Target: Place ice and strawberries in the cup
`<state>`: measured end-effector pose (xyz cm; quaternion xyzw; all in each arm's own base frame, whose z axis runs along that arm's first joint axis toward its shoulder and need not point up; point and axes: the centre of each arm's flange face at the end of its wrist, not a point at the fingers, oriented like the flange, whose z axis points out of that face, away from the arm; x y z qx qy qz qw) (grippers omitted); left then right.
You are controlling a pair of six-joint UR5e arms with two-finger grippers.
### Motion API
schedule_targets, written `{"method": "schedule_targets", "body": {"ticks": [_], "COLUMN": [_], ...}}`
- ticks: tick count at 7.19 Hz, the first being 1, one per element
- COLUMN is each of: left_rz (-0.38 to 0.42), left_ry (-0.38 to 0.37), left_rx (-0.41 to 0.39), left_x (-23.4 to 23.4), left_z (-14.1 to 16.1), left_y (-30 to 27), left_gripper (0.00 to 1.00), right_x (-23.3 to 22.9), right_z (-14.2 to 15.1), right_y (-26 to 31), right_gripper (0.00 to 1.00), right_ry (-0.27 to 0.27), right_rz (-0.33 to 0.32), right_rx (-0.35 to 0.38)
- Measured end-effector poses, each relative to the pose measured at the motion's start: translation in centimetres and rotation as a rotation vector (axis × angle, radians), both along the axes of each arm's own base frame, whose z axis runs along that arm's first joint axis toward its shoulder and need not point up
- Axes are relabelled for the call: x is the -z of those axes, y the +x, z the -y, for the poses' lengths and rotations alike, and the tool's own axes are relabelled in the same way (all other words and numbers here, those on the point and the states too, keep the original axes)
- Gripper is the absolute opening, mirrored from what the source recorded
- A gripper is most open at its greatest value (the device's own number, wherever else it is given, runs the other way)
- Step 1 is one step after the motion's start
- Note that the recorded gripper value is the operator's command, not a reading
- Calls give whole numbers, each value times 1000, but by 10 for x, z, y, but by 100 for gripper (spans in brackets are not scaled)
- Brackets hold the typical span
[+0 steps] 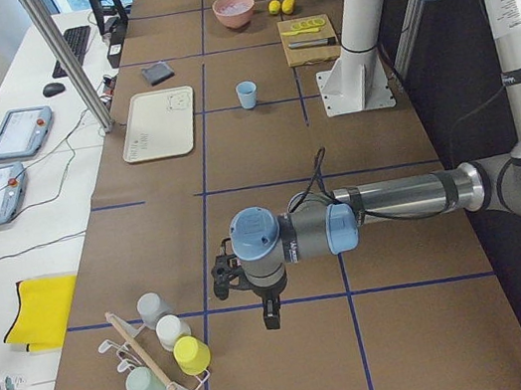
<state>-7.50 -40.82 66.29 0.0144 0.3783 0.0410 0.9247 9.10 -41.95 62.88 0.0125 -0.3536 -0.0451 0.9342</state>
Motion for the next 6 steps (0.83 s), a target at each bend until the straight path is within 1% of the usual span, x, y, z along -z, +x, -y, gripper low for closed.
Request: {"method": "schedule_targets", "body": {"ticks": [6], "left_rz": [0], "left_ry": [18], "left_rx": [-1], "left_x": [6], "left_z": [2], "left_y": [0], "left_gripper": [100], "right_x": [0], "right_z": [0], "right_y": [0], "right_gripper": [100], "right_ry": [-2], "right_rz": [-1], "right_rx": [-1]}}
